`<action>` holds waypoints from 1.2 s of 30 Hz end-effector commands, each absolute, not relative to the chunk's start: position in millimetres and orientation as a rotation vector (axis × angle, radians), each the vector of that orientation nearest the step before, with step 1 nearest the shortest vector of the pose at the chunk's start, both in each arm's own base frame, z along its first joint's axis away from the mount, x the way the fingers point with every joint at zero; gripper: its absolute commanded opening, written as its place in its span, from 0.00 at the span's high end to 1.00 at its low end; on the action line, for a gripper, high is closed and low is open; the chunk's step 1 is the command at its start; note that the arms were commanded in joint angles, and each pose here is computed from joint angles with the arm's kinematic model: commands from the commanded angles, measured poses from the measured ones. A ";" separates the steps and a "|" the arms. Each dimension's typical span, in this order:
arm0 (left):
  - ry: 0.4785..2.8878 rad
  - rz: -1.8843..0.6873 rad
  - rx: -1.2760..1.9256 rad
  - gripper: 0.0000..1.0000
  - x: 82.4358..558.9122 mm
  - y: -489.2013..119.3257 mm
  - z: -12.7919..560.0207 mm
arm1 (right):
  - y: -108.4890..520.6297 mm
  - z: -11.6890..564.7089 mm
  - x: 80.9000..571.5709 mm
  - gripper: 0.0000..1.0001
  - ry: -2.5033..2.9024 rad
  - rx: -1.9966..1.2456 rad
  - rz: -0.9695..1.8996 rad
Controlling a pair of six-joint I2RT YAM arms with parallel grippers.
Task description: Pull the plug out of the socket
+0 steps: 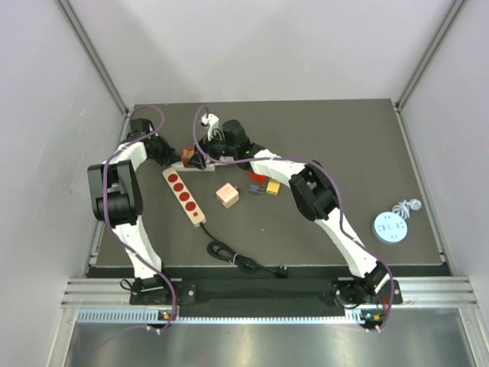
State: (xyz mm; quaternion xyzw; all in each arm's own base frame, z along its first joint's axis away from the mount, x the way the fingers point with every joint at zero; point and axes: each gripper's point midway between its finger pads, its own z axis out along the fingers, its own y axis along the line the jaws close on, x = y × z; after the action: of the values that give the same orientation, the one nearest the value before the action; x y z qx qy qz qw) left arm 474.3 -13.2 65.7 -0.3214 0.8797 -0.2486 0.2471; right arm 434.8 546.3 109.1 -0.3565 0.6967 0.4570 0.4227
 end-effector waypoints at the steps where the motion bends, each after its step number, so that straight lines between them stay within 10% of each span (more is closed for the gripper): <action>1: 2.360 -0.663 -0.855 1.00 484.9 -5.7 78.0 | 563.7 123.9 430.9 0.09 1.693 -0.894 1.132; 36: 2.431 -0.744 -0.838 1.00 465.0 -37.0 86.4 | 554.3 139.9 411.3 0.00 1.544 -1.084 1.302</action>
State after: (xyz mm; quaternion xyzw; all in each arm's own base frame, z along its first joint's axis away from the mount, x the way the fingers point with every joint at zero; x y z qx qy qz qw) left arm 459.4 -38.0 74.0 -0.3056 0.8882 -0.2617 0.2219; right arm 418.6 540.4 110.9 -0.4029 0.6685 0.4773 0.4038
